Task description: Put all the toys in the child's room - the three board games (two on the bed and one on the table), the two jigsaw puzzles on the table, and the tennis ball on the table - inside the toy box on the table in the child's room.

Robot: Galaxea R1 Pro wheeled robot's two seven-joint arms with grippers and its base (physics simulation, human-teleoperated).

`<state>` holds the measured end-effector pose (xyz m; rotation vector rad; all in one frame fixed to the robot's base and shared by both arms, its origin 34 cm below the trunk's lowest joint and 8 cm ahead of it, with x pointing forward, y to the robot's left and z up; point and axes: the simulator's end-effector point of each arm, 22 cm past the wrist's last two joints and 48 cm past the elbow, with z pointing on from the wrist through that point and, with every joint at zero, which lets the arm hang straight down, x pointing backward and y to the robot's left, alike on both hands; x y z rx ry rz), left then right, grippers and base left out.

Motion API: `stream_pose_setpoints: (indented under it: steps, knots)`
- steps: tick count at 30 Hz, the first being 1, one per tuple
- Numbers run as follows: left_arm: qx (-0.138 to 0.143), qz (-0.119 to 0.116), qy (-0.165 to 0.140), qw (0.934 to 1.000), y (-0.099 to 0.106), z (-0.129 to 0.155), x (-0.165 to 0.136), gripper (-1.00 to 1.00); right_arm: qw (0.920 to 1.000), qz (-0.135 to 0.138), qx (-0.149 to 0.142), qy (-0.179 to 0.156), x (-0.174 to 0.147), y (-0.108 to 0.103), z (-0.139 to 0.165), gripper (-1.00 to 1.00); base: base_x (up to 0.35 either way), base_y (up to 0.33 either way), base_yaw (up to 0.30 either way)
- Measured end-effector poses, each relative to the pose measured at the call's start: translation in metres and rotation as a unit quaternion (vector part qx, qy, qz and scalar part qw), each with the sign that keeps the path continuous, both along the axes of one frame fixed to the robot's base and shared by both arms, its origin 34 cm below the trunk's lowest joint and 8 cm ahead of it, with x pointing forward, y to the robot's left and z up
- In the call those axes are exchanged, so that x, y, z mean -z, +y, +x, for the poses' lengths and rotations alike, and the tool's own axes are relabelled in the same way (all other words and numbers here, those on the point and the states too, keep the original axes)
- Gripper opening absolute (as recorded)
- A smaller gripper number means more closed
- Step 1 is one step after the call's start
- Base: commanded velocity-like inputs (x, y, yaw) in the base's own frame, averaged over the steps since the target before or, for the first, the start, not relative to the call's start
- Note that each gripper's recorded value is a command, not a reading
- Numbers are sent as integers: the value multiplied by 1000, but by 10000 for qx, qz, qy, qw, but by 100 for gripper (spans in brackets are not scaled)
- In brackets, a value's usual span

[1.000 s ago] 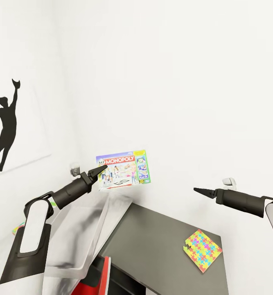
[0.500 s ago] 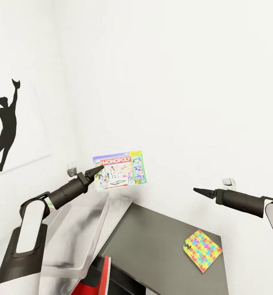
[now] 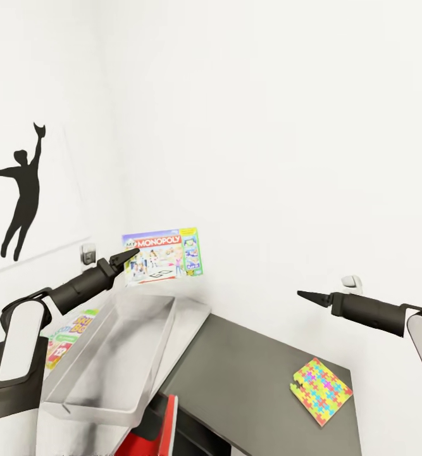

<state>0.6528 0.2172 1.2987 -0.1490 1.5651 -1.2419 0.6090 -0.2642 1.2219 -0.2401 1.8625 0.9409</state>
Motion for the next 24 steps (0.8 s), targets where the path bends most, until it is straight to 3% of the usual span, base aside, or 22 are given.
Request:
stream_pose_setpoints:
  steps: [24]
  knots:
    - [-78,38,115,9999,9,2,10,-100,9999,-25,-124,33,3,9,-2,100,0,0,18]
